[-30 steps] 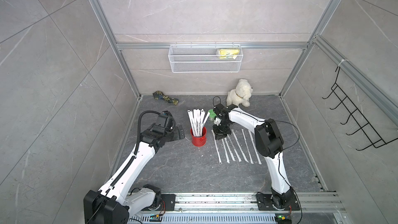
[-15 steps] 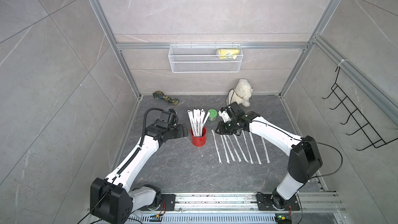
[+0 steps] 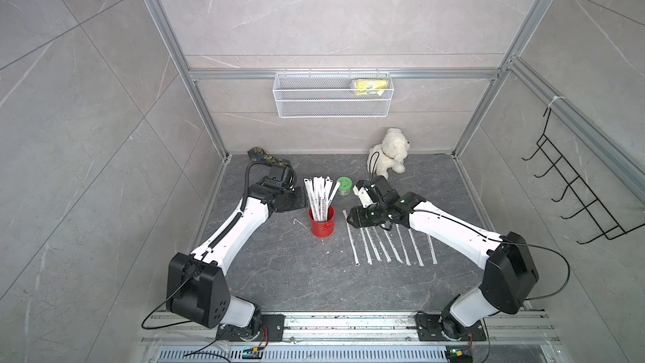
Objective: Take the straws out of the storage container
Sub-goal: Pick up the straw from the container.
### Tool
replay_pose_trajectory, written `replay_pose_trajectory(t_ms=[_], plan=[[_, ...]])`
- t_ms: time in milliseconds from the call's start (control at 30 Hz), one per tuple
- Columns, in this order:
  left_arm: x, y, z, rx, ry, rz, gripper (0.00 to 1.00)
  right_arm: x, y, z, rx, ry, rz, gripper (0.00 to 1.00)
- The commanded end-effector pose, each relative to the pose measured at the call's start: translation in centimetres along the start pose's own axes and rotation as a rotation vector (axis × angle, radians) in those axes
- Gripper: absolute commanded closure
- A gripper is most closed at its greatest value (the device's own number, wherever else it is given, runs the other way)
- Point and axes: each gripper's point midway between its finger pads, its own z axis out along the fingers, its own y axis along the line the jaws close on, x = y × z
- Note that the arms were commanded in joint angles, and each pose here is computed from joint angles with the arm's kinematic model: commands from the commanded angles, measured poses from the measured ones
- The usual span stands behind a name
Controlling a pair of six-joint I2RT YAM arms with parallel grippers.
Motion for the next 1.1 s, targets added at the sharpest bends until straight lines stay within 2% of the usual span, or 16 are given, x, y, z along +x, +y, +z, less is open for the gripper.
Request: replay_pose_trajectory(t_ms=[0,100,133,167,333,467,733,1067], plan=[[-1.0,-1.2,-0.5,0.035,-0.011,-0.001,0.46,-0.2,-0.3,-0.6,0.017,-0.044,-0.043,0.44],[-1.1,-1.4,0.1,0.036,0.0,-0.004,0.57,-0.2,-0.1,-1.1,0.014,-0.057,-0.058,0.41],[-1.1,-1.4,0.4,0.036,0.005,-0.007,0.6,-0.2,-0.1,-1.3,0.015,-0.06,-0.062,0.25],[-1.2,-1.5,0.6,0.04,0.008,-0.009,0.66,-0.2,-0.1,-1.5,0.019,-0.062,-0.067,0.02],[-1.2,-2.0,1.4,0.054,0.02,-0.019,0.79,0.0,-0.7,-2.4,0.056,-0.069,-0.079,0.0],[-1.0,-2.6,1.9,0.058,0.031,-0.011,0.83,0.4,-0.9,-2.9,0.067,-0.073,-0.083,0.0],[-0.6,-3.3,1.8,0.065,0.032,-0.002,0.81,0.6,-1.0,-2.9,0.071,-0.064,-0.082,0.0],[-0.7,-3.4,2.5,0.051,0.036,0.007,0.73,0.8,-1.0,-2.5,0.066,-0.05,-0.077,0.0]])
